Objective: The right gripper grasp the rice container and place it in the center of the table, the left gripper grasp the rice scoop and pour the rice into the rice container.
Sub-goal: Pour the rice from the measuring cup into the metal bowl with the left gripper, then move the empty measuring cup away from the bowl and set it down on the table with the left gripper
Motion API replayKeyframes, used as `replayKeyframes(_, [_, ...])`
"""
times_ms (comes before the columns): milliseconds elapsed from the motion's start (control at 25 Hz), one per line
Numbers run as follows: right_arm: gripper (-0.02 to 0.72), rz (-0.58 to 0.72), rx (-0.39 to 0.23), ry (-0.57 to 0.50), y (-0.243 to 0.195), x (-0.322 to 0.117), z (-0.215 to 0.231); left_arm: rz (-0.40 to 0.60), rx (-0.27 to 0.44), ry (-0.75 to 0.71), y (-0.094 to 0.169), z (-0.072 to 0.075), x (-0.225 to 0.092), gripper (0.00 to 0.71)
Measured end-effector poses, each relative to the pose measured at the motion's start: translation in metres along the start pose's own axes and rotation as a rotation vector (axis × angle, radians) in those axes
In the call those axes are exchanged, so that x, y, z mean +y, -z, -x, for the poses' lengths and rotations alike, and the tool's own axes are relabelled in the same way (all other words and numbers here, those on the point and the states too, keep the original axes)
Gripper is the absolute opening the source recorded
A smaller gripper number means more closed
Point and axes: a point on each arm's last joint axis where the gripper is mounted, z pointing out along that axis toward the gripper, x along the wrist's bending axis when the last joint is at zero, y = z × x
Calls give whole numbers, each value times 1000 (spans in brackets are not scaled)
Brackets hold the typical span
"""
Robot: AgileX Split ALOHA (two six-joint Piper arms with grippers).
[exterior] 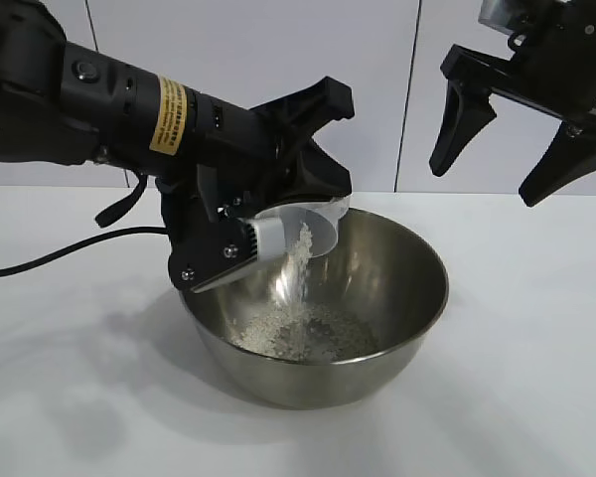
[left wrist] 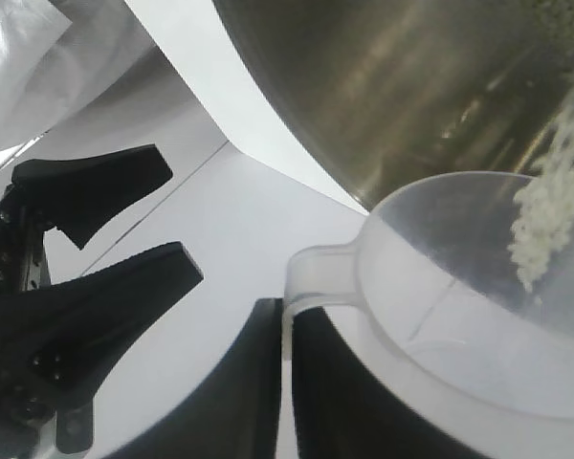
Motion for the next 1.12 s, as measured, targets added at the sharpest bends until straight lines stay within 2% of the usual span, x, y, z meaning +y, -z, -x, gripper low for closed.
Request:
replayKeyframes(200, [610,0,0,0,0,0,0,4,-30,-43,0,3,0,15])
replayKeyframes(440, [610,-1,0,0,0,0,0,-3,-32,-54,3,1,-2,15])
replayKeyframes(560, [610,-1,0,0,0,0,0,-15,-29,-5,3,0,-3,15])
replayKeyframes(640, [610,-1,0,0,0,0,0,-34,-3,71,3,-2,-5,15])
replayKeyframes(760, [610,-1,0,0,0,0,0,-73,84,231,3,-9,-9,15])
replayKeyframes(960, [610,-1,4,-2,0,0,0,-164,253,619,7,-19,-22,15])
replayKeyframes(1120, [610,4,21,-14,0,0,-2,-274,369,920,12,-19,-37,15])
